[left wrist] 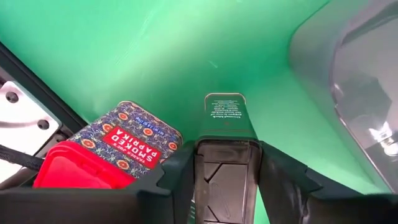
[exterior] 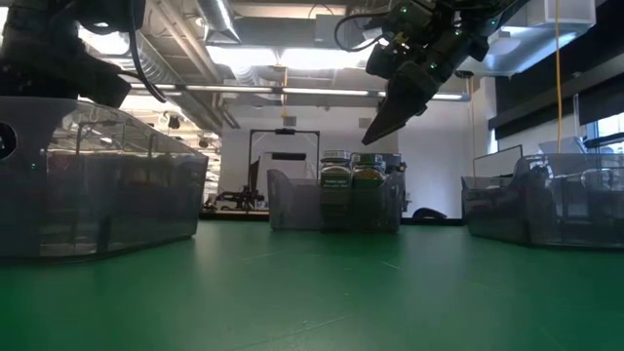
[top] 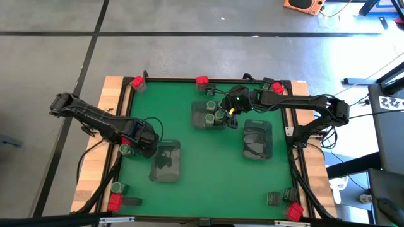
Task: Sort spices by type
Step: Put the black seasoning can into the left black bin
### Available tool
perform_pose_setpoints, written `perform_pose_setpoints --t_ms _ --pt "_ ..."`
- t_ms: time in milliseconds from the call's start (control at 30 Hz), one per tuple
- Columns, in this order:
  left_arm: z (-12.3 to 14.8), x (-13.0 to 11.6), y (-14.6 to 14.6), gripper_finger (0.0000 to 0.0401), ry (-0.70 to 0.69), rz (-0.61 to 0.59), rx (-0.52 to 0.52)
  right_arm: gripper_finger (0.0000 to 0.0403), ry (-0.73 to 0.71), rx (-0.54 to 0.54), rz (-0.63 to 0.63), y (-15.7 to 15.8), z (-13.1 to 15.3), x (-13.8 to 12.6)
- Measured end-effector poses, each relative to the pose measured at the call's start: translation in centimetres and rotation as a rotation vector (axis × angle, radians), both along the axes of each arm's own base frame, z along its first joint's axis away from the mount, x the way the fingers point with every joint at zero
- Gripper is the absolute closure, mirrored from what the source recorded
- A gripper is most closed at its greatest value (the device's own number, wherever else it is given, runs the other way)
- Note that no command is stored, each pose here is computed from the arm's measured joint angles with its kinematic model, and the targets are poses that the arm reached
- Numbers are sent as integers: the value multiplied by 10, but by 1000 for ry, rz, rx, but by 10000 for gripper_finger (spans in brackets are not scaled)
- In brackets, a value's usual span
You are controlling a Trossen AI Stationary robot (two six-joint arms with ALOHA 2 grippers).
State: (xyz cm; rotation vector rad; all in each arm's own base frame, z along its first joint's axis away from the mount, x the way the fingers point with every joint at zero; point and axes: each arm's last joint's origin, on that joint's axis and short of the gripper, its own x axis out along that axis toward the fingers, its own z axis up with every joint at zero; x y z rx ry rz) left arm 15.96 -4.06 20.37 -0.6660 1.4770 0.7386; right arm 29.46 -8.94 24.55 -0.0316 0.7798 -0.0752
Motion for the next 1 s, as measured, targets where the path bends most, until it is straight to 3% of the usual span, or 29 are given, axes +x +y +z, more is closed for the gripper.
perform_pose_setpoints --t_ms 333,633,1000 --pt "9 3 -1 269 -18 -68 -11 52 0 0 0 0 0 0" --pt "47 3 0 270 15 -109 24 52 0 0 0 0 0 0" --pt "113 19 0 271 -243 -248 125 52 0 1 -1 0 0 0"
